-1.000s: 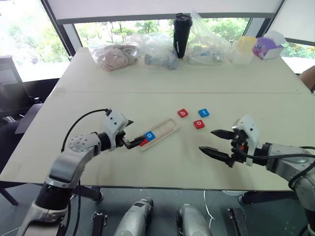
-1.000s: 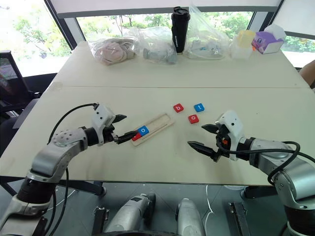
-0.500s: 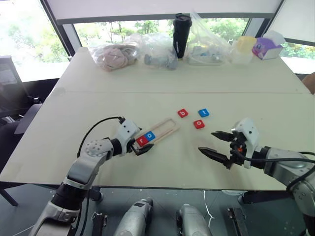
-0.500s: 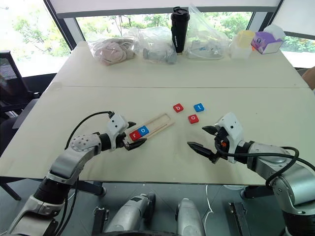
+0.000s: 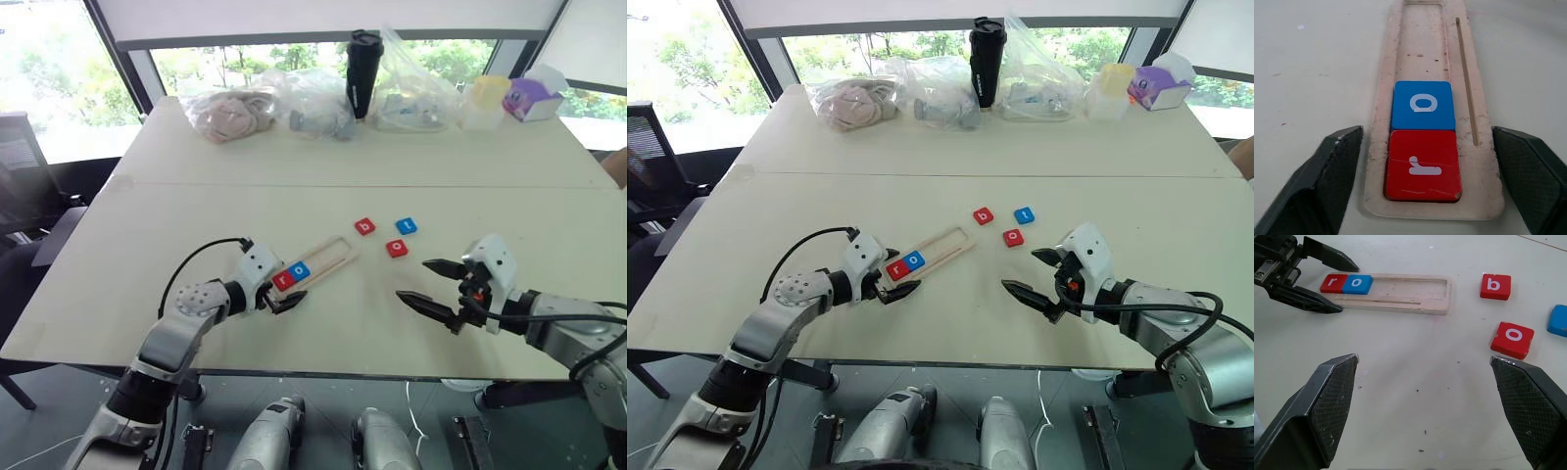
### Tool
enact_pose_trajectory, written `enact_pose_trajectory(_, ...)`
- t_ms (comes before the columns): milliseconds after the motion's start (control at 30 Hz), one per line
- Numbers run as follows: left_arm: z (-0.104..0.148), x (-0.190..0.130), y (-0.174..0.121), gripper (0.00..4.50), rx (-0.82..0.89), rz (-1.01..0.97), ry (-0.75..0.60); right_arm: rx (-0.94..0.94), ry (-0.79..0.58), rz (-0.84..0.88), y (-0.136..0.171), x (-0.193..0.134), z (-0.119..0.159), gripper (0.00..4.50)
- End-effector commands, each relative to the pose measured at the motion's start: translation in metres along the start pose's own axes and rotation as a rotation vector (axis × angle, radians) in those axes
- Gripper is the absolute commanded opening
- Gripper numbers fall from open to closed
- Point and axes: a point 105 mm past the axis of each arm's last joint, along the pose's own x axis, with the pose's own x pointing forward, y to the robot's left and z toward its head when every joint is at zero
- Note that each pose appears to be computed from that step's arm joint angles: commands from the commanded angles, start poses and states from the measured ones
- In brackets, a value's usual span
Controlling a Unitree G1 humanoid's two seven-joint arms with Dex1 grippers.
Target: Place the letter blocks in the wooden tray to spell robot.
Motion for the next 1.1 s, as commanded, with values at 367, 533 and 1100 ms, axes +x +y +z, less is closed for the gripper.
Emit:
enact_pose_trajectory(367,0.003,-0.018,0.031,3.17,0.139,-0.026,0.021,-0.026,-0.034,-0.022,-0.003,0.001,0.007,4.50)
enact_pose_trajectory(533,0.031,-0.028,0.039,3.17,0.444,-0.333,-0.033,-0.022,-0.039,-0.024,-0.007,0.006,0.006,4.50)
enact_pose_trajectory(1100,0.037,0.037,0.036,3.17,0.498,-0.538,-0.031,0.001,-0.049,-0.077,0.000,0.001,0.000,4.50)
